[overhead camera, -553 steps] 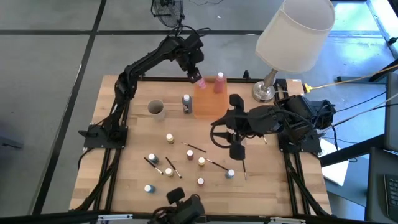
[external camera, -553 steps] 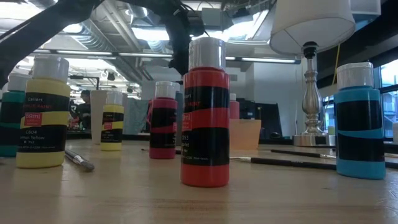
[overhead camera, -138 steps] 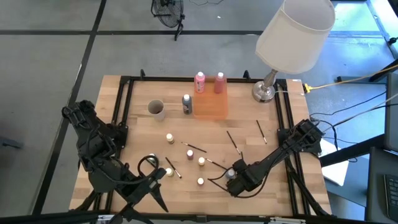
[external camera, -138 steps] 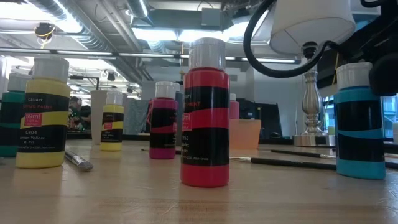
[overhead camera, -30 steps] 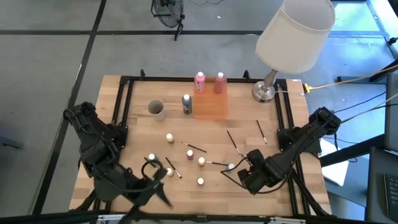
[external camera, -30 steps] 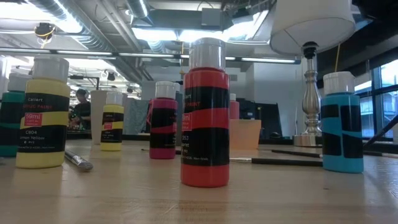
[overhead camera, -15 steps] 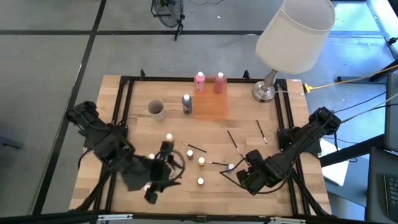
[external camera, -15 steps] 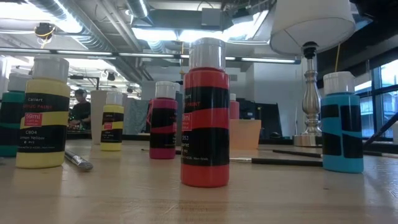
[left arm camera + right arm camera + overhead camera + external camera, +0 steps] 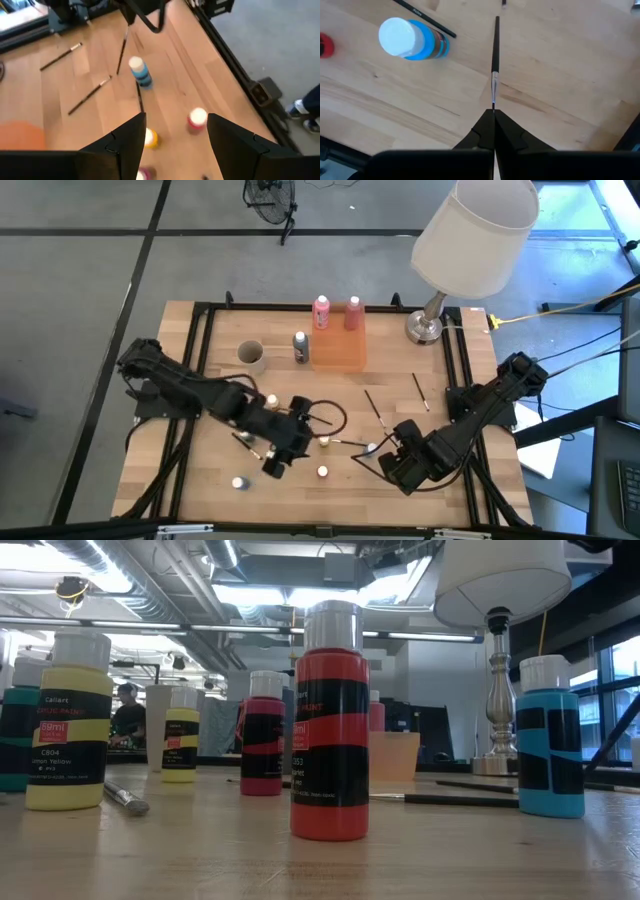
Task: Pick & Place Paint Supplies
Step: Put the silver paint brush into the white cup
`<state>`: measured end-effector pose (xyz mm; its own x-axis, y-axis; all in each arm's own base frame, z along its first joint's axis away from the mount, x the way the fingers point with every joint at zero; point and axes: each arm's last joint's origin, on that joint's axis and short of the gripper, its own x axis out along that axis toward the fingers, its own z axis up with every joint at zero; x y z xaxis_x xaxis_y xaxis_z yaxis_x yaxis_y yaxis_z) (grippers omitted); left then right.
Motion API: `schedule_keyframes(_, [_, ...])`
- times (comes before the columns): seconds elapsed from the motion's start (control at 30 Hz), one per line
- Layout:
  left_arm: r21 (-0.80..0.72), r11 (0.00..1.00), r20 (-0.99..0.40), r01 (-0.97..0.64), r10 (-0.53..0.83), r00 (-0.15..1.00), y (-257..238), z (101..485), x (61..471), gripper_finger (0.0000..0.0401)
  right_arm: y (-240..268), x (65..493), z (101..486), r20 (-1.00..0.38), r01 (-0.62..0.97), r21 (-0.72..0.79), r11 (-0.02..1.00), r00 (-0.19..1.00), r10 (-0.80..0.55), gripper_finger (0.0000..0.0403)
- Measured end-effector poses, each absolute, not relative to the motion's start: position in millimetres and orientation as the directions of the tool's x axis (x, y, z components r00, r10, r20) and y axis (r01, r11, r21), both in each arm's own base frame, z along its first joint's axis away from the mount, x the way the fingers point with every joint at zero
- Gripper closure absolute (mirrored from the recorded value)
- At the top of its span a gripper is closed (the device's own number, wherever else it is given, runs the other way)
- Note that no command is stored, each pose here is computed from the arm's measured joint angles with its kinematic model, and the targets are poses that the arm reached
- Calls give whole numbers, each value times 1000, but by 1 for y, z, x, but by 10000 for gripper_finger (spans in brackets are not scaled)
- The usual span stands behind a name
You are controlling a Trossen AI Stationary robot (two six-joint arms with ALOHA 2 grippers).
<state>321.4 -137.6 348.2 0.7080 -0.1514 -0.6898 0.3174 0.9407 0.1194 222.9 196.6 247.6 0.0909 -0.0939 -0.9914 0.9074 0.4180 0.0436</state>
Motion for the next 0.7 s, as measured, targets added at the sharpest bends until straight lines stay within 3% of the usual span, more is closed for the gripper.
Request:
schedule_keyframes(0.27, [168, 942, -589, 291, -141, 796, -113, 327, 344, 194, 191, 228, 248, -991, 907, 45, 420, 93, -93, 403])
schedule_keyframes(0.7, [9, 946, -569, 324, -261, 779, -69, 286, 356, 194, 180, 243, 248, -987, 892, 84, 443, 135, -83, 403])
